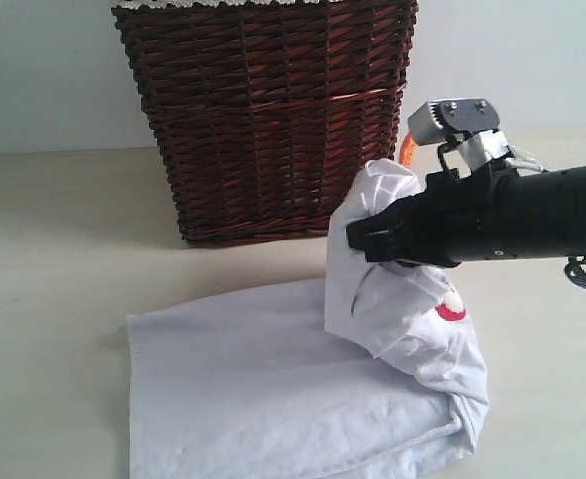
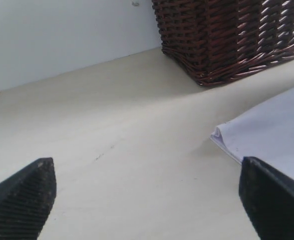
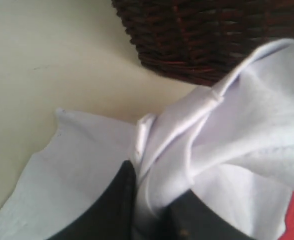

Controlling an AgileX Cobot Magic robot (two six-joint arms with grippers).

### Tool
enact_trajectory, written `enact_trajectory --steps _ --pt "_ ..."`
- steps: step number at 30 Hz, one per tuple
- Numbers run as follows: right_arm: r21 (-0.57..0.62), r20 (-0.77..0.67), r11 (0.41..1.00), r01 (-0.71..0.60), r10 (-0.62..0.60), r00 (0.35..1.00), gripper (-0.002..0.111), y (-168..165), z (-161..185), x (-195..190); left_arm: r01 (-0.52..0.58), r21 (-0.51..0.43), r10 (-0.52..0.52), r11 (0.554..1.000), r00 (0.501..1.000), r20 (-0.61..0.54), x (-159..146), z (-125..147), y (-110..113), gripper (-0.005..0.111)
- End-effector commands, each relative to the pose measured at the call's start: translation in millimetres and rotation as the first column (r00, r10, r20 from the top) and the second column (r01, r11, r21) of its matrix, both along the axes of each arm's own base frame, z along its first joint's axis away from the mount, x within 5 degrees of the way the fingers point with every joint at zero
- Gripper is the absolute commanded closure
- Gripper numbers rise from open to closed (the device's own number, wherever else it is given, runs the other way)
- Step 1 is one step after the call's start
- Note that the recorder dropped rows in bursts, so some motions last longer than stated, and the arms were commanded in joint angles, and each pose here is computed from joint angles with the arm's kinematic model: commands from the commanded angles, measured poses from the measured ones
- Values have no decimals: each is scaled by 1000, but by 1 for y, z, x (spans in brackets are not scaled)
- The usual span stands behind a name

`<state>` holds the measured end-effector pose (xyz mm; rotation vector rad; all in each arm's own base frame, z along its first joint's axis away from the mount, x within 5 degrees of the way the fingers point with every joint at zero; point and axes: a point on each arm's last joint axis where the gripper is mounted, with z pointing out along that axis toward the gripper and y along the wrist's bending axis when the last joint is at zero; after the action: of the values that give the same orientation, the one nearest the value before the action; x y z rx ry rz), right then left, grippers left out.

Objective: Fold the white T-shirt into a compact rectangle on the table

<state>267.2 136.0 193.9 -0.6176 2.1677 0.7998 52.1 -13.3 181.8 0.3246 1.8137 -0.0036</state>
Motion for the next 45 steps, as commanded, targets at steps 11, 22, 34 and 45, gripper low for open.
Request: enact_trajectory --steps 11,22,34,45 --pt "-23 26 944 -330 330 943 108 90 -21 -12 -6 -2 6 1000 1000 7 0 0 0 13" --pt "165 94 776 -608 602 793 68 106 -7 -41 -6 -2 6 1000 1000 7 0 0 0 13" --pt "4 137 908 -419 414 900 32 90 -1 -17 -6 -2 6 1000 1000 7 0 0 0 13" --pt "-276 -76 868 -413 409 909 108 70 -69 -4 -6 -2 6 1000 1000 7 0 0 0 13"
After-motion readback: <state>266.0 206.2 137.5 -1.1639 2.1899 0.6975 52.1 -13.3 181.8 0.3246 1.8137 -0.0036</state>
